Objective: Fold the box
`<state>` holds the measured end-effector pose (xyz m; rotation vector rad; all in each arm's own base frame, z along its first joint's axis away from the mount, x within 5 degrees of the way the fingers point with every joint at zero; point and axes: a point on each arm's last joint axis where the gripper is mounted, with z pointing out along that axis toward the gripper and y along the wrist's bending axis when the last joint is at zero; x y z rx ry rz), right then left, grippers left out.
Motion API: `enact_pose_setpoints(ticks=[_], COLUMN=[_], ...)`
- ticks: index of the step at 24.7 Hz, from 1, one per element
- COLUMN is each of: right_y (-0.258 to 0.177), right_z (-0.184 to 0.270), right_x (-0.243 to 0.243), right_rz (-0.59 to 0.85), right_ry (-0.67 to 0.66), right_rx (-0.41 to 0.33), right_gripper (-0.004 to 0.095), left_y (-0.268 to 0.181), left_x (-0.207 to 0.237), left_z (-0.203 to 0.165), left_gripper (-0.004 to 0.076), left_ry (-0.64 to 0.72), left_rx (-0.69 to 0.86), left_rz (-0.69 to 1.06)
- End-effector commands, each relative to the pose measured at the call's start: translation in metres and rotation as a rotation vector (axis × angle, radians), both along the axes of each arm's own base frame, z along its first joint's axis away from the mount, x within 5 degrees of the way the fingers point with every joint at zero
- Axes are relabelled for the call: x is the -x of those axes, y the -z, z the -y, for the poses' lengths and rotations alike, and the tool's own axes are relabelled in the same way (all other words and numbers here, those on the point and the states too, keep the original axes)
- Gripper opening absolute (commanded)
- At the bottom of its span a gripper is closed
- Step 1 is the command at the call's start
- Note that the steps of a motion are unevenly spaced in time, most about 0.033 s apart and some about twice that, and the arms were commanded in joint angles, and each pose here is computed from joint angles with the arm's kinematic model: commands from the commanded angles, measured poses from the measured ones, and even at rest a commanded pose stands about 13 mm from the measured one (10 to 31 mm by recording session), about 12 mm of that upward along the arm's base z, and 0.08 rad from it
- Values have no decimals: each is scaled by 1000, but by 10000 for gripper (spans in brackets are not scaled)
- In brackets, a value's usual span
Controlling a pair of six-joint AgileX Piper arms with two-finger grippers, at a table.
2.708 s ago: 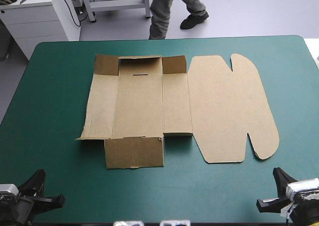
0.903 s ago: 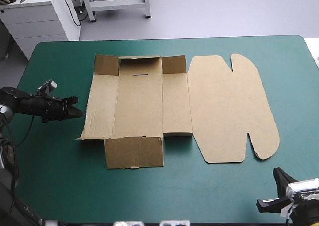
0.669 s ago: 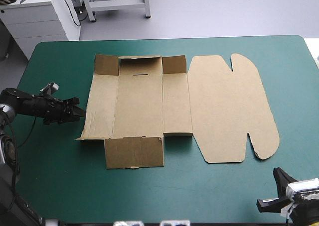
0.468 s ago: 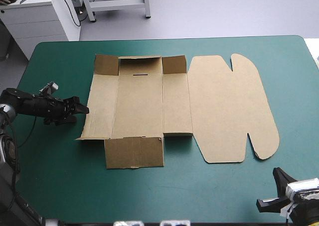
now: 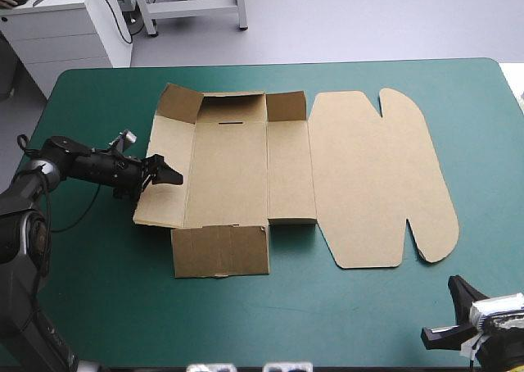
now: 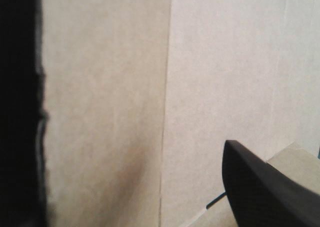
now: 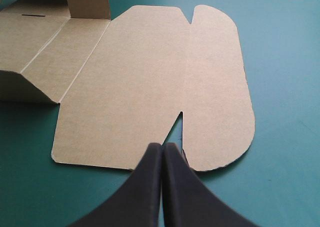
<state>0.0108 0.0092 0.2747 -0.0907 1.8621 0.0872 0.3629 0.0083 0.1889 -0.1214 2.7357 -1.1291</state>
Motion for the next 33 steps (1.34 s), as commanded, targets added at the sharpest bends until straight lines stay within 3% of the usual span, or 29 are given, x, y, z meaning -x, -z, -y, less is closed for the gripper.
enact_pose_setpoints(ticks=[1, 5, 6, 7, 8, 15, 21, 26, 29, 33], right_y=[-14, -14, -14, -14, -14, -14, -14, -14, -14, -14], right_z=[0, 0, 0, 0, 0, 0, 0, 0, 0, 0], right_x=[5, 5, 5, 5, 5, 5, 5, 5, 5, 5], right_rz=[125, 125, 125, 125, 125, 125, 126, 126, 126, 126], right_ry=[11, 11, 11, 11, 11, 11, 12, 9, 9, 9], right_rx=[-7, -7, -7, -7, -7, -7, -7, -11, -11, -11], right_gripper=[-20, -20, -20, -20, -20, -20, -20, -20, -20, -20], left_y=[2, -1, -2, -8, -12, -33, -29, -52, -91, -135], left_x=[4, 9, 11, 11, 9, 8, 10, 3, -5, 4], left_z=[10, 7, 6, 2, -2, -13, 10, 56, 97, 138], left_gripper=[456, 288, 214, 55, -7, -6, -8, -8, -8, -8], left_ry=[67, 93, 109, 134, 134, 148, 272, 480, 601, 931], left_rx=[-17, 13, 30, 53, 39, -82, -198, -549, -755, -1106], left_rz=[-25, -56, -69, -71, -53, -15, -45, 8, 193, 479])
